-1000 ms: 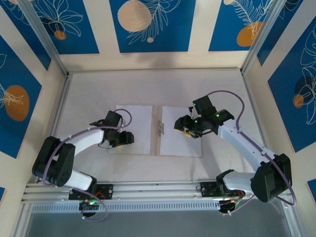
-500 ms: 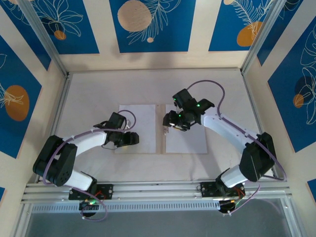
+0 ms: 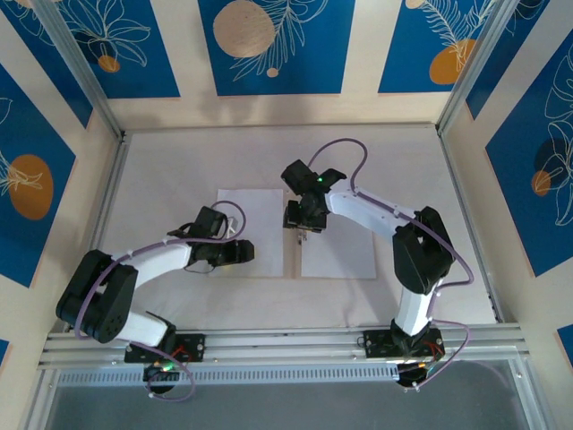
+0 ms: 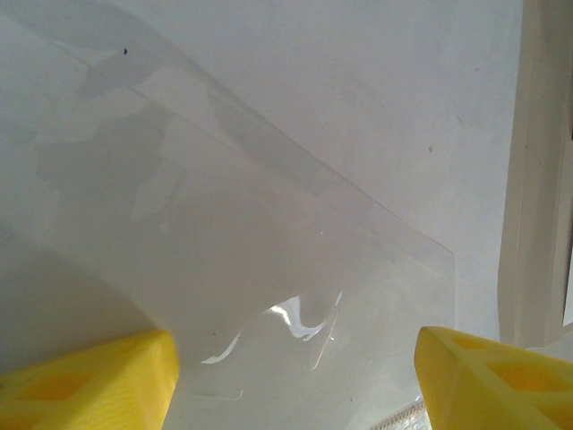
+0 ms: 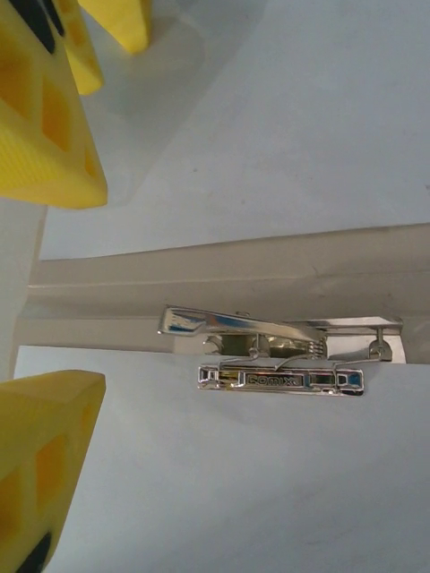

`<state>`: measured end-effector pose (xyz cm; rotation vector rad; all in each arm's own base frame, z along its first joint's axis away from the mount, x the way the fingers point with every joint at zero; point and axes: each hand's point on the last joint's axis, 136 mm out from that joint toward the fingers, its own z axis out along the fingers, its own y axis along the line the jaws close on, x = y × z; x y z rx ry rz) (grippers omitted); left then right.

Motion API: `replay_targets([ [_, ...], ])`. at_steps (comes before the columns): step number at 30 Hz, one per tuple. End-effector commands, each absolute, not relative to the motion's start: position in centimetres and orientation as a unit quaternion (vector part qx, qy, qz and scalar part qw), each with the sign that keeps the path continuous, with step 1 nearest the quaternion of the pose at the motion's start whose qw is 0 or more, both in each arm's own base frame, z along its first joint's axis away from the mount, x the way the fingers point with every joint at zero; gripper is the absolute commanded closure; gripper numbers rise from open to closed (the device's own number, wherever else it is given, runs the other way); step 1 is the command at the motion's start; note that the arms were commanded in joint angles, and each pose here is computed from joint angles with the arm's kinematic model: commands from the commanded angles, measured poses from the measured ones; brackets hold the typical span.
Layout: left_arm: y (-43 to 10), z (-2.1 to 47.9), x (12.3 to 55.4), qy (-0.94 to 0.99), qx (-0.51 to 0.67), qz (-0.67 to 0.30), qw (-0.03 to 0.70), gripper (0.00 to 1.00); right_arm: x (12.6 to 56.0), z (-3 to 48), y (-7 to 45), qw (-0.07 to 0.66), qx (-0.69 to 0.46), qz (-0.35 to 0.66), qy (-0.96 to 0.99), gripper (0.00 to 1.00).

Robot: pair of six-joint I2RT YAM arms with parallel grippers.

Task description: Put the files into the folder

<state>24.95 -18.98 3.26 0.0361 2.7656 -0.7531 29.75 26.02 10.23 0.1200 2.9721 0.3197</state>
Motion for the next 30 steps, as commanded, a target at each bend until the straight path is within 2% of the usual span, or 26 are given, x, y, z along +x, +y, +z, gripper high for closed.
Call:
replay_targets([
  [1, -18.7, 2.3, 24.0, 0.960, 0.007, -0.254, 0.120, 0.28, 30.1, 10.3, 26.1, 0.074, 0.046, 0.092, 0.992, 0.51],
  [6, -18.7, 2.1, 24.0, 0.960, 0.005, -0.253, 0.119, 0.28, 30.3, 9.4, 25.7, 0.068, 0.053, 0.071, 0.994, 0.53],
  [18, -18.7, 1.9, 24.0, 0.961, 0.004, -0.252, 0.116, 0.28, 30.8, 8.4, 25.9, 0.055, 0.052, 0.067, 0.995, 0.68],
  [24, -18.7, 1.9, 24.1, 0.961, 0.002, -0.253, 0.116, 0.28, 30.9, 8.1, 25.8, 0.051, 0.053, 0.063, 0.995, 0.72],
  [30, -18.7, 1.9, 24.0, 0.961, 0.002, -0.252, 0.115, 0.28, 31.0, 8.2, 25.5, 0.051, 0.054, 0.058, 0.996, 0.71],
])
